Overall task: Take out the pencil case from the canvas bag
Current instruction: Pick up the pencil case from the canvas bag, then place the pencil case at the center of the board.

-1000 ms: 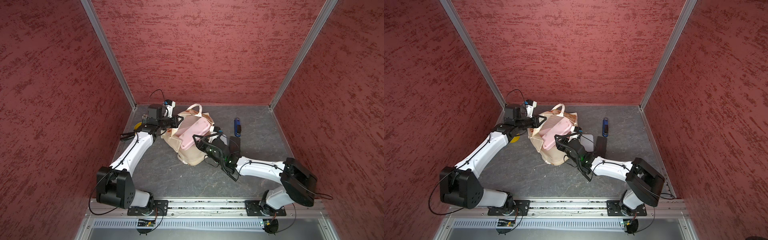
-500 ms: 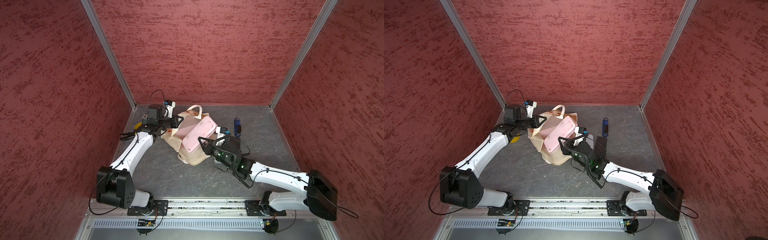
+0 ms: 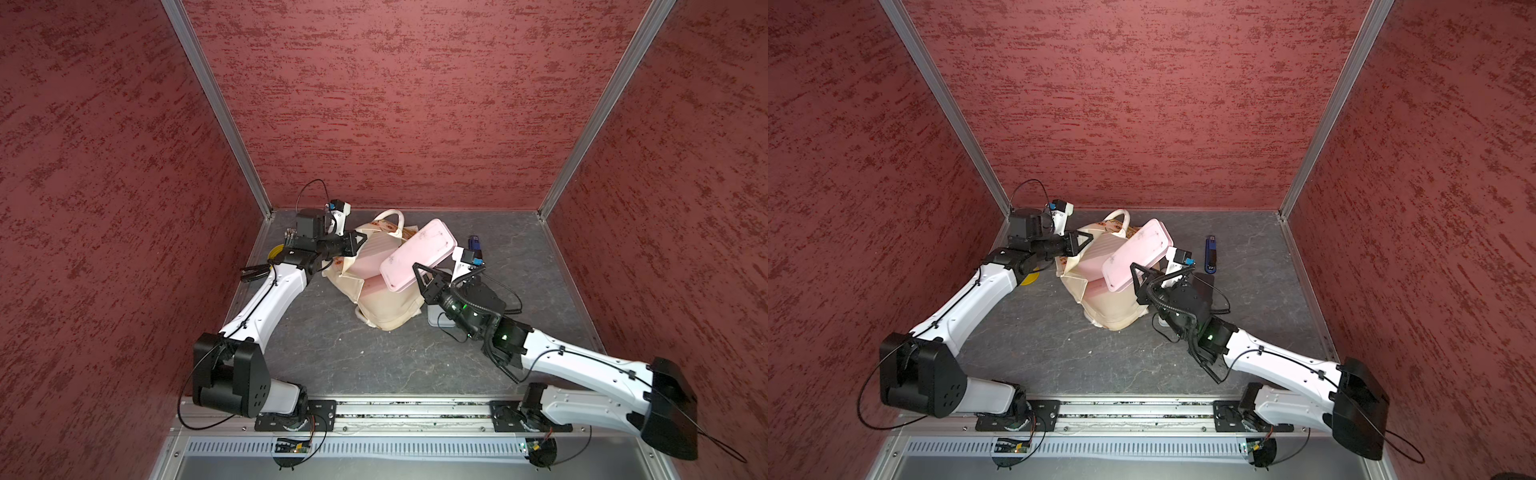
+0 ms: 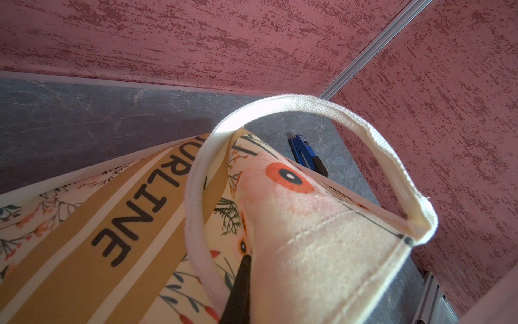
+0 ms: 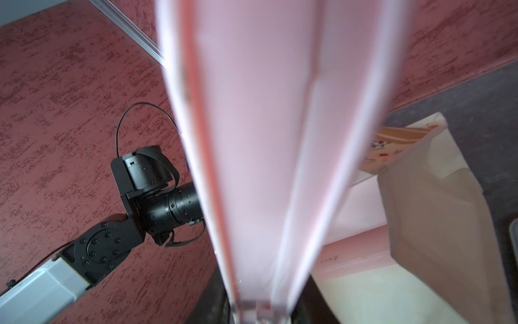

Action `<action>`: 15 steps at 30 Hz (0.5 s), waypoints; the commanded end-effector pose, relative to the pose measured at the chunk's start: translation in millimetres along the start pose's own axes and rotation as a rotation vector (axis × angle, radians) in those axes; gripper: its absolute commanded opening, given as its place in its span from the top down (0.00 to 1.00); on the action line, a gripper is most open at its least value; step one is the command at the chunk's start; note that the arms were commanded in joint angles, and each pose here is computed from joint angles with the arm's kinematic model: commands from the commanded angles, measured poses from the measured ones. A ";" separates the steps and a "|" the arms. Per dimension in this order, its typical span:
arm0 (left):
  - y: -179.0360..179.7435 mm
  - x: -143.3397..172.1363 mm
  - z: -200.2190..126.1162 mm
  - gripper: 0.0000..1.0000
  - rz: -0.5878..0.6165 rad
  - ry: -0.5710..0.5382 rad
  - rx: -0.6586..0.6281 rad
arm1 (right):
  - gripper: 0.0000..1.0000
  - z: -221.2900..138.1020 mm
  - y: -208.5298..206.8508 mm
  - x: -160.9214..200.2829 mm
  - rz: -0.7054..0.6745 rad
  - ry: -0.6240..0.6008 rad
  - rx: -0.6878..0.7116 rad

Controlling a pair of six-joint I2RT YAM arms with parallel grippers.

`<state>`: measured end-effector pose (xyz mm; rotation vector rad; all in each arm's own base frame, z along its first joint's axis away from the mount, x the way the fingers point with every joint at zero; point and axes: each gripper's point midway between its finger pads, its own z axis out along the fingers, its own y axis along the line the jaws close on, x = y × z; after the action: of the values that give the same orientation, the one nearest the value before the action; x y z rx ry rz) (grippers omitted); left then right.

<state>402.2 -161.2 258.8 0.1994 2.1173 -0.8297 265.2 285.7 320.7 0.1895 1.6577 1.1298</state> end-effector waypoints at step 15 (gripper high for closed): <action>11.1 -1.7 -1.6 1.00 -0.018 -0.020 -0.032 | 0.80 -62.7 -65.0 -79.2 0.041 -0.304 0.295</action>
<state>402.8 -159.1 257.5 0.1855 2.1216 -0.8291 269.8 190.8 325.2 0.4521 1.5715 0.8899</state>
